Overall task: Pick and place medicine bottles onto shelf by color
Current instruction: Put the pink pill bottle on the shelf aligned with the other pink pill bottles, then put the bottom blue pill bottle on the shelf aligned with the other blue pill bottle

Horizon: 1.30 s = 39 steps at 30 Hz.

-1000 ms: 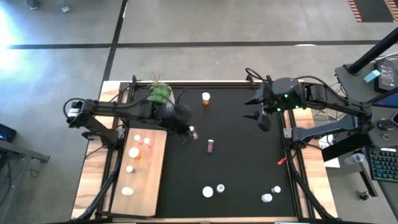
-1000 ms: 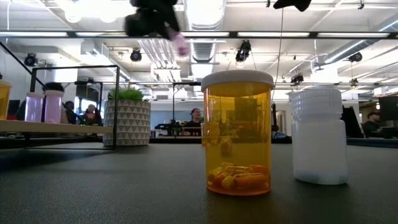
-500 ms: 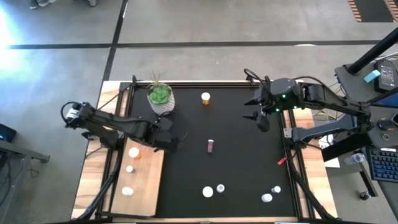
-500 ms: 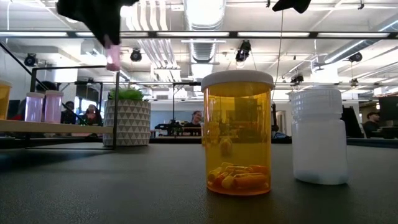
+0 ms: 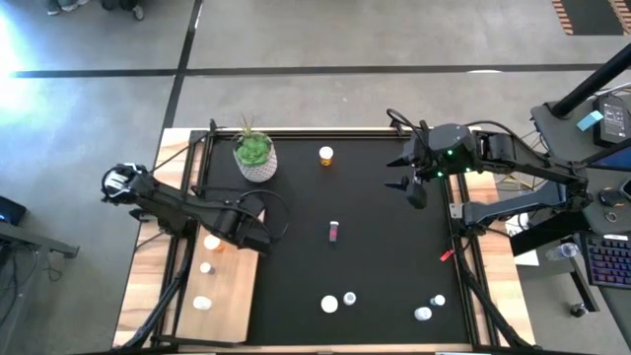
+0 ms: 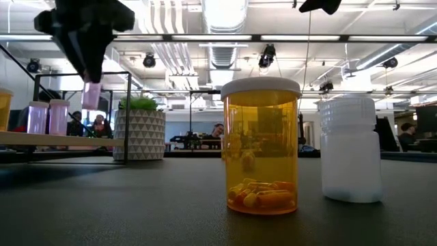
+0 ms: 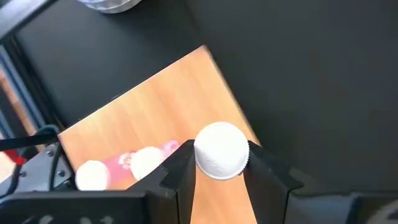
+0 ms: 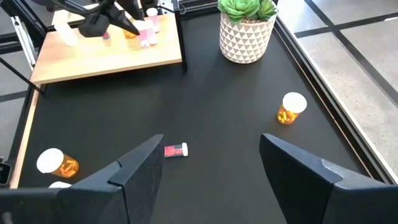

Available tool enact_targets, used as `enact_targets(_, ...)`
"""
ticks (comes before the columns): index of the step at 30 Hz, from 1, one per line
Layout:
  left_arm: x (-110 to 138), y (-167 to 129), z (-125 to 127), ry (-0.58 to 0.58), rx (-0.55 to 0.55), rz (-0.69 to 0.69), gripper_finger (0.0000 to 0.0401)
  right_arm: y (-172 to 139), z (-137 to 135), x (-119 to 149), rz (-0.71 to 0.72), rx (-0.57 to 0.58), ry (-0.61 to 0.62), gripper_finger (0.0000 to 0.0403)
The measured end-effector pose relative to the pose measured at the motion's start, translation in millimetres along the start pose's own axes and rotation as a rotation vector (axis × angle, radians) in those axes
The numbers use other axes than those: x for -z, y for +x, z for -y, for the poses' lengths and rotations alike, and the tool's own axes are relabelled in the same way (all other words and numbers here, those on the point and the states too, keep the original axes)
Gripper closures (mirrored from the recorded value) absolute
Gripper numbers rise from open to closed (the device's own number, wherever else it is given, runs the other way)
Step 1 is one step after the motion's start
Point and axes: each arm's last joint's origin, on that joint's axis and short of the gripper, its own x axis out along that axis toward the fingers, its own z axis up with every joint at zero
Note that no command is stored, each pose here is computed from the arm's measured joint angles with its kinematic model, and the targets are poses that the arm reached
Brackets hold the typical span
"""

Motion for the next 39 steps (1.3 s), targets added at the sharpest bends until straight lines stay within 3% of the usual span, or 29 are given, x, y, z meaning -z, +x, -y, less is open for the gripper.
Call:
enact_targets(5,6,11,-11,0.009,-0.016,0.021,0.0302,0,0,0,0.000,0.000,0.000,0.0152)
enact_targets(14,15,29,-20,0.032,0.122,0.087,0.0302,0,0,0,0.000,0.001,0.000,0.0149)
enact_targets(25,21,42,-24,0.101,0.090,0.056,0.0299,0,0,0,0.000,0.000,0.000,0.0149)
enact_targets(32,21,42,-25,0.101,0.091,0.056,0.0268,0,0,0,0.000,0.000,0.000,0.0149)
enact_targets(39,18,31,-30,0.082,0.134,0.070,0.0209,0,0,0,-0.001,0.000,0.001,0.0154)
